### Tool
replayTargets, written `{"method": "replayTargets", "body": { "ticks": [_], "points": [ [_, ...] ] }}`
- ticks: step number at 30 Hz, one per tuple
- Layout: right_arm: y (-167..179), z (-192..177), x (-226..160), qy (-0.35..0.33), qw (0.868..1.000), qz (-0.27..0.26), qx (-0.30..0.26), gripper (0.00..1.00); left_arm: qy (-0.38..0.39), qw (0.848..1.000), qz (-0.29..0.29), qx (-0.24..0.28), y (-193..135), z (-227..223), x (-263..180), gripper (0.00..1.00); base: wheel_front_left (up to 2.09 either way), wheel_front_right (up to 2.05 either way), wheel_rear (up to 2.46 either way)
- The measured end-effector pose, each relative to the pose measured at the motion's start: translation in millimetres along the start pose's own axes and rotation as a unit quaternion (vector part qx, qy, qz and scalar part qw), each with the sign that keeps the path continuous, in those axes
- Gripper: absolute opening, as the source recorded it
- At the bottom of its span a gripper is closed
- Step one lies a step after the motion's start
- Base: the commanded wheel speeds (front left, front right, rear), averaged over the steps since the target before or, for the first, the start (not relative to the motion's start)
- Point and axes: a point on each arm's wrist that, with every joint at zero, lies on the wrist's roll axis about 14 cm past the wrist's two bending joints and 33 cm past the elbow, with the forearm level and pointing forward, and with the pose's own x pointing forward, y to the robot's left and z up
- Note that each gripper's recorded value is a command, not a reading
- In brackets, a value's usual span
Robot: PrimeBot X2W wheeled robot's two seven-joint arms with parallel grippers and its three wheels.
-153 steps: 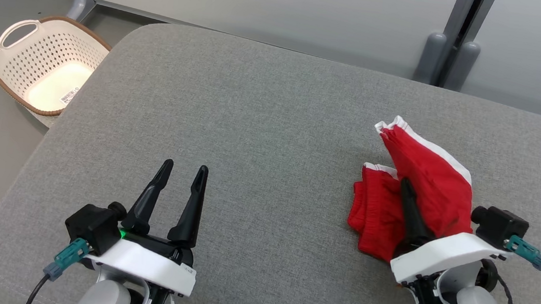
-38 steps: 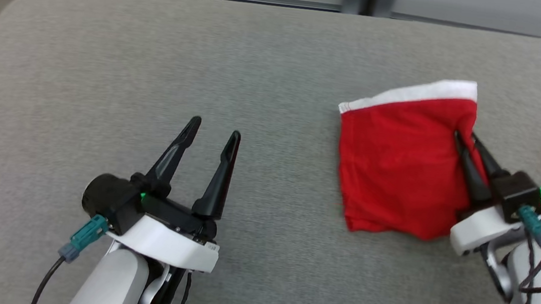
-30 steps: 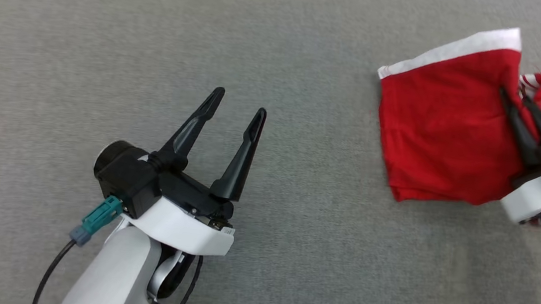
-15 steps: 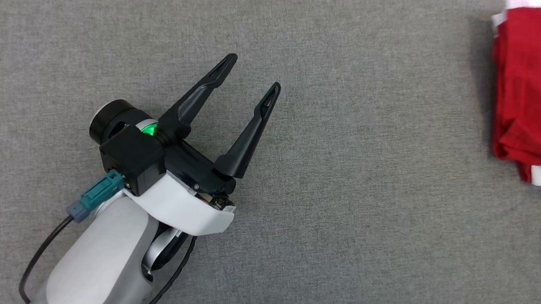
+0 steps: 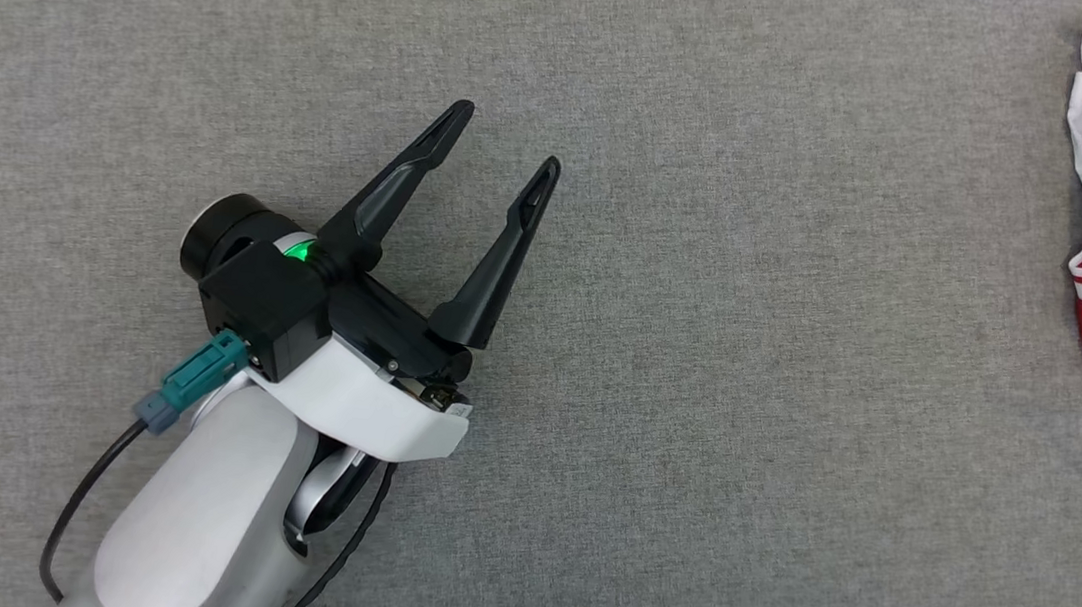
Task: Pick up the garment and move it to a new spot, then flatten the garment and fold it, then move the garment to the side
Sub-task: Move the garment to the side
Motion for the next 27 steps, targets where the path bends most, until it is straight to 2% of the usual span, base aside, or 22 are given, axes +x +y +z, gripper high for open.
{"method": "replayTargets", "body": {
  "ticks": [4, 6, 10, 15, 16, 21, 27],
  "points": [
    [-13, 7, -2, -0.011, 0.999, -0.032, 0.034, 1.0, -0.01, 1.0, 0.003, 0.004, -2, 11, -1, 1.0, 0.0, 0.0, 0.0],
    [-20, 20, -3, -0.043, 0.995, -0.055, 0.077, 1.0, -0.017, 1.0, 0.005, 0.006, -5, 19, -2, 1.0, 0.0, 0.0, 0.0],
    [-15, 59, -8, -0.118, 0.984, -0.065, 0.116, 1.0, -0.03, 0.999, 0.017, 0.012, -7, 35, -10, 1.0, 0.0, 0.0, 0.0],
    [2, 134, -24, -0.232, 0.959, -0.054, 0.155, 1.0, -0.056, 0.997, 0.047, 0.021, -4, 63, -28, 1.0, 0.0, 0.0, 0.0],
    [2, 134, -24, -0.232, 0.959, -0.054, 0.155, 1.0, -0.056, 0.997, 0.047, 0.021, -4, 63, -28, 1.0, 0.0, 0.0, 0.0],
    [22, 194, -55, -0.322, 0.921, -0.037, 0.217, 1.0, -0.081, 0.992, 0.085, 0.037, 2, 91, -56, 1.0, 0.0, 0.0, 0.0],
    [76, 246, -93, -0.388, 0.887, 0.022, 0.25, 1.0, -0.093, 0.981, 0.158, 0.064, 24, 110, -106, 1.0, 0.0, 0.0, 0.0]
  ]
}}
